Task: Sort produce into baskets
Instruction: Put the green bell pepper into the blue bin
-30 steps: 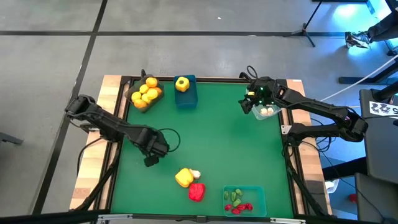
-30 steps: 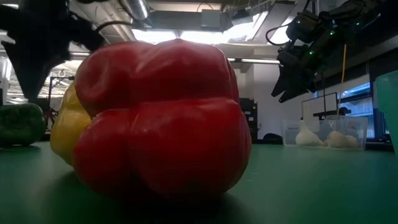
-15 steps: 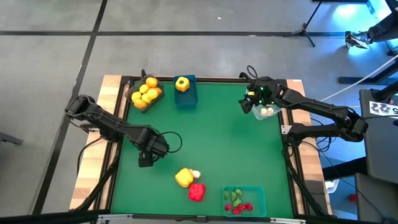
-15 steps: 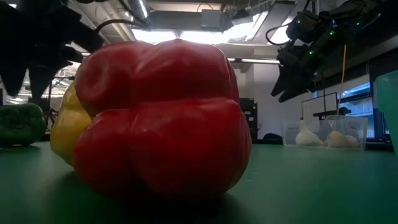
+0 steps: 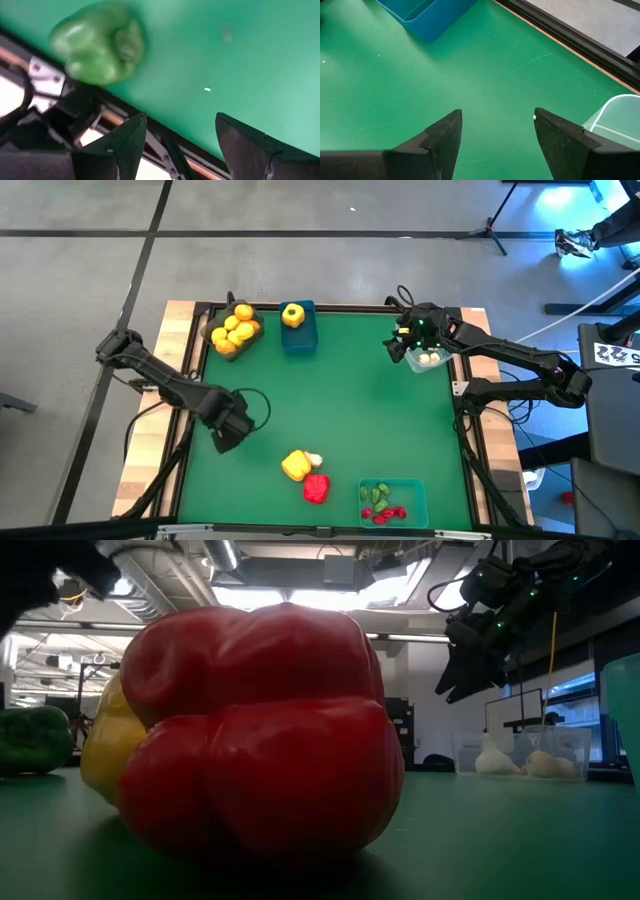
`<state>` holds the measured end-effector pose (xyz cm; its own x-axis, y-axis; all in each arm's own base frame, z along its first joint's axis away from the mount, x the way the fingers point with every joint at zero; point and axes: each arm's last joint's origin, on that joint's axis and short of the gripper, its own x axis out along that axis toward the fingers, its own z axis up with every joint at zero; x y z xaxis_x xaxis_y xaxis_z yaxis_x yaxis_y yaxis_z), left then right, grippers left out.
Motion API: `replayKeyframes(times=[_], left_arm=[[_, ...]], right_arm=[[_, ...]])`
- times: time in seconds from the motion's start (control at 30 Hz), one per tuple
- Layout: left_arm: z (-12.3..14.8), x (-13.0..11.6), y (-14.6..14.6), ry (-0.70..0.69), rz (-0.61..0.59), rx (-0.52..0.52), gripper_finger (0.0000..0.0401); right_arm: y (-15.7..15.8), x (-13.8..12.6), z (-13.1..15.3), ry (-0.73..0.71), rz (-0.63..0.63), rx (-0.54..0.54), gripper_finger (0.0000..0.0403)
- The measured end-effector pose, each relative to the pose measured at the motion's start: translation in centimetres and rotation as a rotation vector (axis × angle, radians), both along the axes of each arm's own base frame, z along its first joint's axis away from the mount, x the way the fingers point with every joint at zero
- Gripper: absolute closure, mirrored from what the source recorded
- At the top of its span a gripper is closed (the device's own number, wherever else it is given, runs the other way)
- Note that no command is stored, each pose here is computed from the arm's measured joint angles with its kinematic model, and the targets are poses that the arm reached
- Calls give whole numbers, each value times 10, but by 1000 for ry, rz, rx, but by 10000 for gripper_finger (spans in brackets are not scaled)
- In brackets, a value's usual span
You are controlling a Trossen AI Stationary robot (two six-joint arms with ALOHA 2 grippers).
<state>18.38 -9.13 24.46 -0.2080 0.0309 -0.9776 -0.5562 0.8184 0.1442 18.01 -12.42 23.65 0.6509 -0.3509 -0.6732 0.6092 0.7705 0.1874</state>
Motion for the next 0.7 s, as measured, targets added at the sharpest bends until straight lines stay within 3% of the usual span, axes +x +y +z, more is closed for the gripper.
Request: replayKeyframes(times=[0.2,0.4,0.7], left_arm=[[4,-10,-30,-125,-243,82,171],[-11,-18,-44,-87,-467,145,171],[-16,-7,-34,-138,-484,333,171]], right_arm=[[0,0,0,2,2,-3,159],[0,0,0,11,16,-18,159],[0,0,0,12,18,-21,159]])
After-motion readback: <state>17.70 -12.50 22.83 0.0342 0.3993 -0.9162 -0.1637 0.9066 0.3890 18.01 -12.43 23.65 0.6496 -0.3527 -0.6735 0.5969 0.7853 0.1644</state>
